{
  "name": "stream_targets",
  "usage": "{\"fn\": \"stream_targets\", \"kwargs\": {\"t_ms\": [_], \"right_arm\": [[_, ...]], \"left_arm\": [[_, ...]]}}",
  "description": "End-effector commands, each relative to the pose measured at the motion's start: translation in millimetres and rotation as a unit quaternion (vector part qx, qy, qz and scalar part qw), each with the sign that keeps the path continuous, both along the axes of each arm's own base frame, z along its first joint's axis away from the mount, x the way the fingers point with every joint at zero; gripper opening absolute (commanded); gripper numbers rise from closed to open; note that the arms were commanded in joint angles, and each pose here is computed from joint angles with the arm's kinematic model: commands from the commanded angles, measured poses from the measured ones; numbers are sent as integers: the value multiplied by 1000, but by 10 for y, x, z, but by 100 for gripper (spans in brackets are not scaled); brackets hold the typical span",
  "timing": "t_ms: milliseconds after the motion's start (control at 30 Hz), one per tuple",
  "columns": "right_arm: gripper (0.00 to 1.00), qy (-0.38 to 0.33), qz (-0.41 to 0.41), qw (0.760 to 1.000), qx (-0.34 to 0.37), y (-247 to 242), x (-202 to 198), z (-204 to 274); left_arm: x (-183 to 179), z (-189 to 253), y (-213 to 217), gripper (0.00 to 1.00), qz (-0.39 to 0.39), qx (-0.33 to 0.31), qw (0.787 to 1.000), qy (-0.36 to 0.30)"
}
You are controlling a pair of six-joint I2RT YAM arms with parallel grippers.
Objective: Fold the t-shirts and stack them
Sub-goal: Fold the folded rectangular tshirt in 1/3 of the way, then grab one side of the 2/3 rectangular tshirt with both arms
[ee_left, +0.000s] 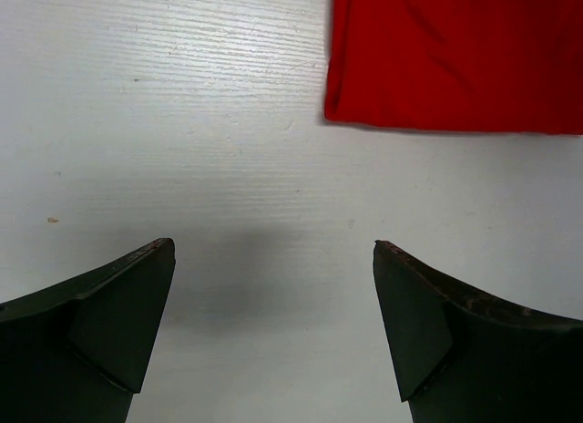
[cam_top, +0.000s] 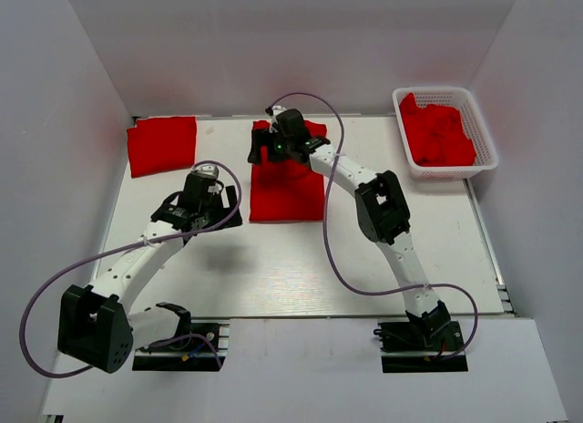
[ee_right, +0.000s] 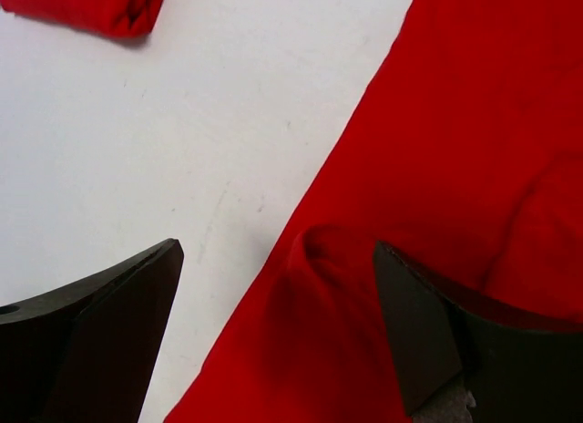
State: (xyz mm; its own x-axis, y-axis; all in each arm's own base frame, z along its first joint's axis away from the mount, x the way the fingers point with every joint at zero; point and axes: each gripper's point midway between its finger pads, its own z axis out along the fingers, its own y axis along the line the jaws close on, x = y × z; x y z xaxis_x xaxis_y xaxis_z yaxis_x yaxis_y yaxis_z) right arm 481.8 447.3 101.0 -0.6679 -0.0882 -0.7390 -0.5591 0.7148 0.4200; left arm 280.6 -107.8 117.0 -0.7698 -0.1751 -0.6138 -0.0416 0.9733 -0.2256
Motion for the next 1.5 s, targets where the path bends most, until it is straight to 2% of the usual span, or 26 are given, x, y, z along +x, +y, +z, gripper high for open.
{"fn": "stream_targets", "kwargs": {"t_ms": [0,33,67,100,133,167,200,233,267,300,367,400,467,500,567,800,1400,1467], "right_arm": [[90,-78,-10,997,3,-89,155,570],[90,-102,-24,994,0,-195,125,911],[90,-89,-19,995,-34,-311,25,661],[90,-90,-21,995,-41,-364,-23,659],[90,-118,-28,992,-26,-474,-101,1093],[90,-83,-40,994,-59,-660,-224,712],[90,-80,-46,994,-66,-746,-281,688],[90,-107,-73,990,-60,-912,-328,1039],[90,-79,-92,987,-105,-1132,-455,650],[90,-96,-114,984,-99,-1272,-534,901],[90,-54,-124,982,-135,-1501,-757,520],[90,-60,-141,979,-132,-1600,-797,646],[90,-21,-159,971,-175,-1831,-997,342],[90,-15,-172,971,-167,-1887,-1047,391],[90,21,-182,967,-179,-2001,-1216,160],[90,76,-202,952,-217,-2151,-1333,-279],[90,123,-203,947,-217,-2047,-1333,-623],[90,128,-202,947,-215,-2030,-1329,-644]], "left_arm": [[86,78,8,100,-5,9,1000,-8],[113,10,-2,100,-5,13,1000,5],[145,3,-9,100,-10,18,1000,7],[236,50,-42,100,-10,15,1000,-2],[289,-15,-57,100,-13,21,1000,5],[336,-21,-94,100,-21,19,1000,4],[456,44,-158,100,-24,9,1000,-11],[508,25,-190,100,-31,9,999,-12],[549,-75,-272,100,-40,8,999,0],[633,-66,-326,100,-48,3,999,-7],[665,-232,-462,100,-69,-14,997,21],[698,-249,-475,100,-70,-13,997,23],[701,-345,-454,100,-65,-5,997,34],[697,-395,-452,100,-65,-3,997,41],[699,-436,-404,100,-57,7,998,39],[738,-647,-410,100,-62,15,997,47],[702,-969,-401,100,-55,39,995,75],[680,-1002,-429,97,-59,41,994,79]]}}
